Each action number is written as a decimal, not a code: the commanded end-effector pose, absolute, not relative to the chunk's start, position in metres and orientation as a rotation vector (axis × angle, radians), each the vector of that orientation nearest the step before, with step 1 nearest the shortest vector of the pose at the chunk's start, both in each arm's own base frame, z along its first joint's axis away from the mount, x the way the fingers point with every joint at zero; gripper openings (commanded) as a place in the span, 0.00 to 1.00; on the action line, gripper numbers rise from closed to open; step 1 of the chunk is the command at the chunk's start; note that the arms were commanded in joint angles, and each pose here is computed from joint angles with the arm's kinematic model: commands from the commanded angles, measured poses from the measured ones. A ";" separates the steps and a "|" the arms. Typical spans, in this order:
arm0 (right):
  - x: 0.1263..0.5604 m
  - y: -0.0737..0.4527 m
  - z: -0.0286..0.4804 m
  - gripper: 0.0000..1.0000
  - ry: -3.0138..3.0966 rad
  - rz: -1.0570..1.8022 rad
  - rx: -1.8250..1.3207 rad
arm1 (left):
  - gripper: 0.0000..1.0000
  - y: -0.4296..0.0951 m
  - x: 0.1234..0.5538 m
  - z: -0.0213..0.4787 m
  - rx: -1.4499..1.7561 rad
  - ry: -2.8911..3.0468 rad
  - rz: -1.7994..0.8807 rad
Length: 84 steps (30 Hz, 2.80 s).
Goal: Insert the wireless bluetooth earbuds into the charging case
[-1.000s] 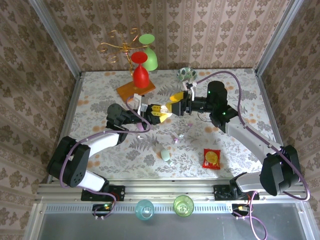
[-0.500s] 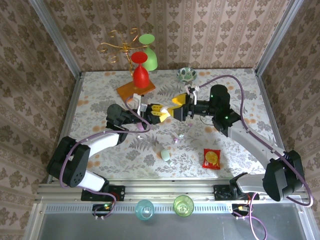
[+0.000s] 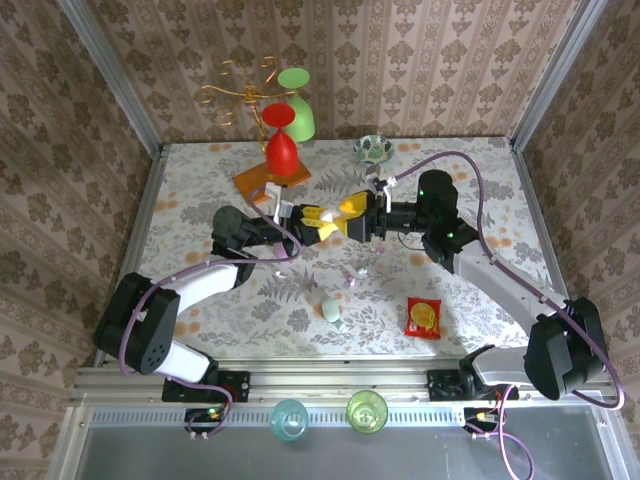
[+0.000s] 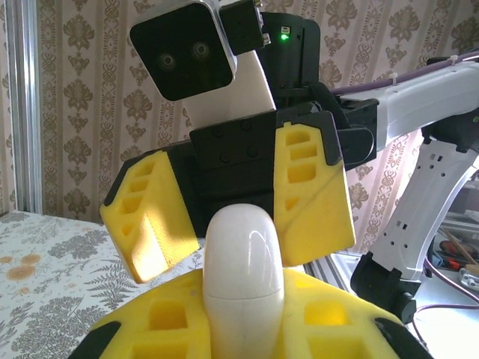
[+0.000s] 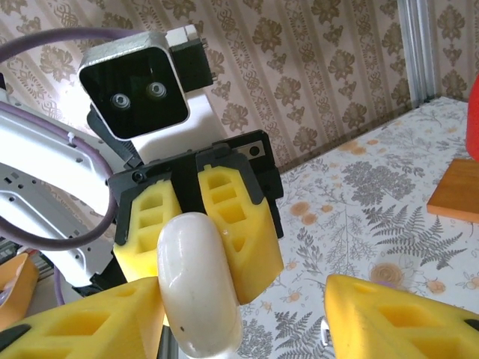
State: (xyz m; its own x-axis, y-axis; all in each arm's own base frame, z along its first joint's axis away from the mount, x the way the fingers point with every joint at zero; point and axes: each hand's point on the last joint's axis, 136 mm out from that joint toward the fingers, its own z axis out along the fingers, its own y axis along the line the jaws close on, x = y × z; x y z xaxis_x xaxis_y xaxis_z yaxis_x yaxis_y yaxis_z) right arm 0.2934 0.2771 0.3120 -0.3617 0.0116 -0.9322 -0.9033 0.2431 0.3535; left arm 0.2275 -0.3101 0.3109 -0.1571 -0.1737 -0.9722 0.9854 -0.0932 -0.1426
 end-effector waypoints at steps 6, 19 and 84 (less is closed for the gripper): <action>0.291 0.282 0.313 0.30 1.588 1.261 -0.902 | 0.03 -0.311 0.226 0.333 1.076 1.065 -1.461; 0.285 0.277 0.326 0.23 1.544 1.227 -0.897 | 0.40 -0.312 0.230 0.322 1.065 1.103 -1.478; 0.300 0.255 0.358 0.87 1.600 1.177 -0.676 | 0.00 -0.310 0.233 0.320 1.079 1.034 -1.360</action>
State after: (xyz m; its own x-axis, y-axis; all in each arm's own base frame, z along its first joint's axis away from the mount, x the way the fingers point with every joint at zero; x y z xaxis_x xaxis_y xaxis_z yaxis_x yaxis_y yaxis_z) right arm 0.3136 0.2615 0.3331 -0.4182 0.1047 -0.9023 -0.8228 0.3770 0.4252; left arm 0.2296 -0.3122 0.3118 -0.1048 -0.1812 -0.9778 0.9916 -0.0939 -0.0889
